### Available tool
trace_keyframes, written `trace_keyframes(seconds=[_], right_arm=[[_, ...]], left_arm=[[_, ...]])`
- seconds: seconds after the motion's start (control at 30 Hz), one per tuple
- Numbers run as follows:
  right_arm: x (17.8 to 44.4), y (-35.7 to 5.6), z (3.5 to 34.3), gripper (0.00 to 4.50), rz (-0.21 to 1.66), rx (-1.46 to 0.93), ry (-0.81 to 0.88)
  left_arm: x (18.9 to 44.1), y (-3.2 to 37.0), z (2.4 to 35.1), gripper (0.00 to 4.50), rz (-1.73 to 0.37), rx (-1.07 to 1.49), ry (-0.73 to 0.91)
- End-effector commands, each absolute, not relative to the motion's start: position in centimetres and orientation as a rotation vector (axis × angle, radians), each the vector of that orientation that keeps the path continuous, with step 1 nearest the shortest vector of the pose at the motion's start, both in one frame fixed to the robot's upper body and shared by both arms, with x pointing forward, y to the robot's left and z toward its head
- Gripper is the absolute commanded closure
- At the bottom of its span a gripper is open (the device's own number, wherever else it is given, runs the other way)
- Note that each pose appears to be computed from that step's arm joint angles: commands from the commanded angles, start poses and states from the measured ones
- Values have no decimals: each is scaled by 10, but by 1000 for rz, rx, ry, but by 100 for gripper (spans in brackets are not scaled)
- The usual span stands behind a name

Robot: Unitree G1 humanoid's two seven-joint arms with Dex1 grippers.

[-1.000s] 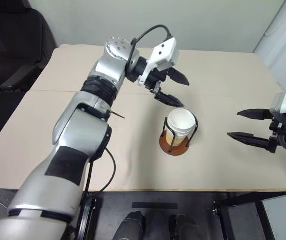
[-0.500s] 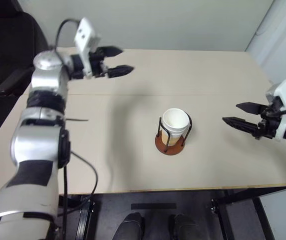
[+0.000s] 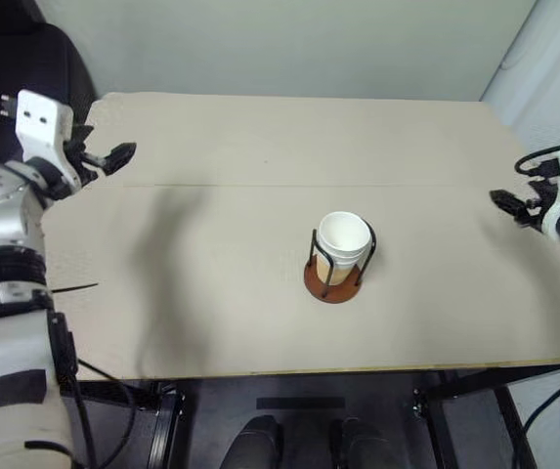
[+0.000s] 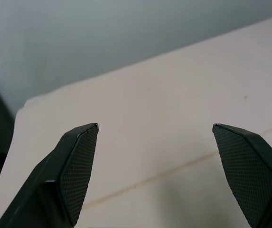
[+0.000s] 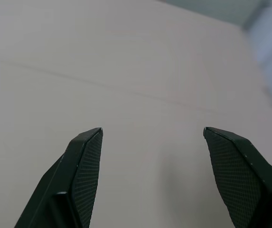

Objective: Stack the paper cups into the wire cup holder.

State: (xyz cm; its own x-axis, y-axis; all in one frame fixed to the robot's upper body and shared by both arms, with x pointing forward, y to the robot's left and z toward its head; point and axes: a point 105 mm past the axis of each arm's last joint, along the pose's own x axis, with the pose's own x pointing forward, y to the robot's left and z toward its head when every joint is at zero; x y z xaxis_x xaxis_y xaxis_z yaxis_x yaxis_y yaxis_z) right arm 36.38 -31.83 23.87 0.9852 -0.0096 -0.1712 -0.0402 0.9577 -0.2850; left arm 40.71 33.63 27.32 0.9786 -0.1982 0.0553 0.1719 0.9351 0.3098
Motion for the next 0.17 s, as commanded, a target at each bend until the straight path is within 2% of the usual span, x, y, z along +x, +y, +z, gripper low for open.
trace_keyframes(seconds=[0.03, 0.17], right_arm=[[368, -314, 256, 108, 6, -306, 98], [370, -307, 252, 108, 25, -295, 98]], left_arm=[[398, 337, 300, 38, -173, 342, -163], [397, 341, 304, 38, -154, 347, -172]])
